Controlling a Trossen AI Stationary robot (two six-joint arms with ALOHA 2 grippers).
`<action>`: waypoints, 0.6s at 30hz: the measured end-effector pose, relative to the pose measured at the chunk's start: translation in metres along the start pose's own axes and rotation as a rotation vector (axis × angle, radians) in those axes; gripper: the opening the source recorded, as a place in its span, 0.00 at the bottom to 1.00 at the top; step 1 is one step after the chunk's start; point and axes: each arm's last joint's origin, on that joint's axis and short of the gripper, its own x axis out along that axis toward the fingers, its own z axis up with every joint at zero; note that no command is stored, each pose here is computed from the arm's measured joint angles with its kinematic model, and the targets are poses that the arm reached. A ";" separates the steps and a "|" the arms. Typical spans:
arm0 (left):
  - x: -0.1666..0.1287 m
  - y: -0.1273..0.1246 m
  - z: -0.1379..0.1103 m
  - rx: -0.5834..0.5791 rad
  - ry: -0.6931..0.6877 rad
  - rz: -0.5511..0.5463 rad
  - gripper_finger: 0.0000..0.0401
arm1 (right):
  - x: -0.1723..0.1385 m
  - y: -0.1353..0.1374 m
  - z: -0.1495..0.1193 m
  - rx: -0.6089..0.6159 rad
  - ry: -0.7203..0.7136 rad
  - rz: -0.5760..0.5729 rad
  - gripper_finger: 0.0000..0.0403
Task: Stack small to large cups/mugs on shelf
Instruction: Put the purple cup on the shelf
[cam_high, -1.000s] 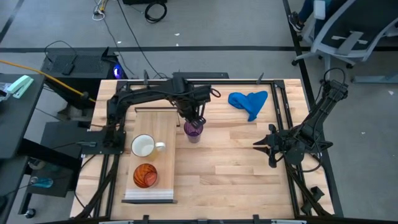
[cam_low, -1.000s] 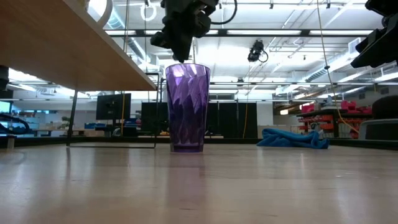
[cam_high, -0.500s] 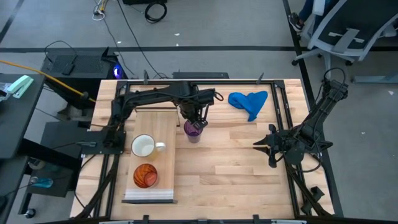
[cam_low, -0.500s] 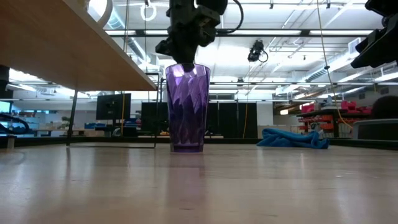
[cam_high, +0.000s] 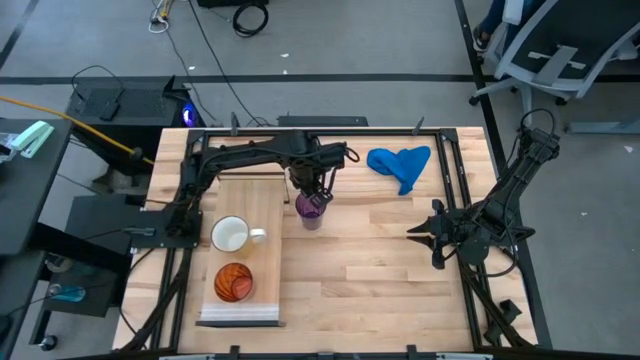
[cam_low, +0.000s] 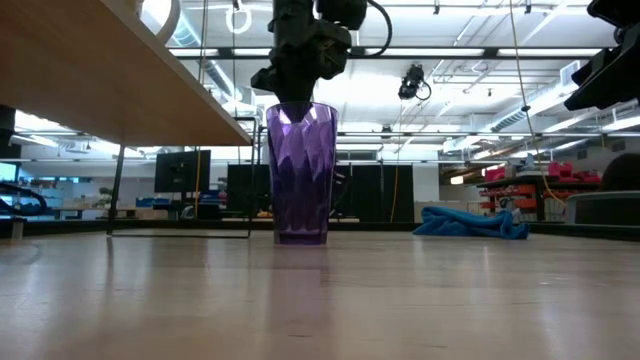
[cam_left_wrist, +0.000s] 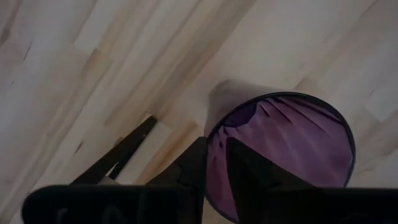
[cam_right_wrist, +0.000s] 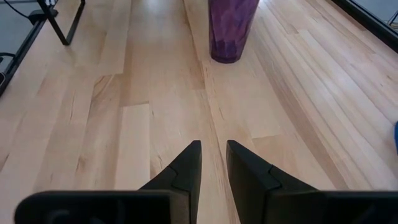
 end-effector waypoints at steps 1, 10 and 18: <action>0.000 0.001 0.000 -0.001 -0.001 0.004 0.17 | 0.000 0.000 0.000 0.000 0.000 0.000 0.21; 0.000 0.004 0.002 -0.004 -0.003 0.012 0.19 | 0.000 0.000 0.000 0.000 0.000 0.000 0.21; 0.003 0.006 0.001 -0.006 0.027 0.027 0.20 | 0.000 0.000 0.000 -0.001 0.000 0.000 0.21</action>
